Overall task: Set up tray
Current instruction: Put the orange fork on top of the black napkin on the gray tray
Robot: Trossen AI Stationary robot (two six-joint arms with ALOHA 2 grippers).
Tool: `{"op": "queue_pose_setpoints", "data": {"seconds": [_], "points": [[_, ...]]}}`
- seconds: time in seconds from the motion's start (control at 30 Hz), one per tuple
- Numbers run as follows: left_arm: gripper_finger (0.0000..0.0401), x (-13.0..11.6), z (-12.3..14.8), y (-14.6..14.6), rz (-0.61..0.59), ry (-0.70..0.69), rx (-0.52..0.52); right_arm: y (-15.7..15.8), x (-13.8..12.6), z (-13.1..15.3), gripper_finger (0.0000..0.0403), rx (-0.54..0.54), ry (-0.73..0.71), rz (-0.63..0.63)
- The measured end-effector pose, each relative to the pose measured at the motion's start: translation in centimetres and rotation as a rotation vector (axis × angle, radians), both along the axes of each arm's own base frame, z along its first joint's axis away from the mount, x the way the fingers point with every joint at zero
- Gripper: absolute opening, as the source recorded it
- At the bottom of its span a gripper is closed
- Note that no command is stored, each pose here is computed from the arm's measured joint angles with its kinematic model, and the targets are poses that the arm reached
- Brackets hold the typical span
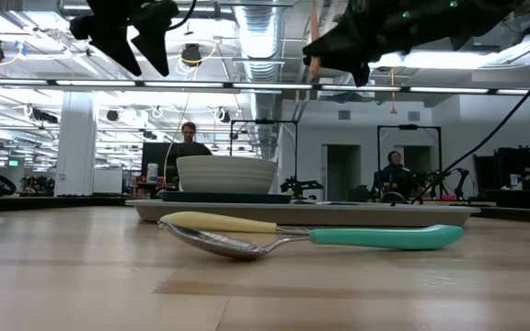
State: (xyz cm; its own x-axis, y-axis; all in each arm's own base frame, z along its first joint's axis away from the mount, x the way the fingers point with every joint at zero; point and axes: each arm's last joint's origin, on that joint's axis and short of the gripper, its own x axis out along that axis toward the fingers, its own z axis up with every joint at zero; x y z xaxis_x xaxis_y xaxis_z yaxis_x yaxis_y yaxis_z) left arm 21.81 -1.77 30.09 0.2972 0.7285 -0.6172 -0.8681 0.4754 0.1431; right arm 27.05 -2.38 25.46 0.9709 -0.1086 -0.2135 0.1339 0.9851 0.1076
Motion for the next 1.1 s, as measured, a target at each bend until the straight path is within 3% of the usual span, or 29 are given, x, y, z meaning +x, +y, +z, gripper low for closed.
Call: {"op": "queue_pose_setpoints", "data": {"seconds": [0.17,0.3,0.43,0.57,0.8,0.93,1.1], "points": [[0.0309,0.0,-0.1,-0.1,-0.058,0.062,-0.031,-1.2,-0.1,-0.2,0.0067,-0.016,0.022,-0.042],[0.0309,0.0,-0.1,0.0,-0.074,0.087,0.012,-2.5,-0.3,-0.2,0.0064,0.019,0.016,-0.100],[0.0309,-0.1,0.2,1.0,-0.013,0.093,0.121,-4.0,-0.6,-0.3,0.0064,0.070,0.008,-0.165],[0.0309,-1.0,0.3,2.8,0.065,0.166,0.129,-4.8,-0.9,-0.4,0.0064,0.118,0.014,-0.211],[0.0309,-2.9,-0.9,5.8,0.184,0.311,-0.049,-4.9,-1.3,-1.5,0.0064,0.204,0.106,-0.294],[0.0309,-3.5,-2.5,6.3,0.256,0.305,-0.077,-4.6,-1.6,-2.3,0.0064,0.254,0.179,-0.383],[0.0309,-3.9,-4.5,6.1,0.331,0.270,-0.131,-4.5,-2.0,-3.0,0.0064,0.390,0.229,-0.445]]}}
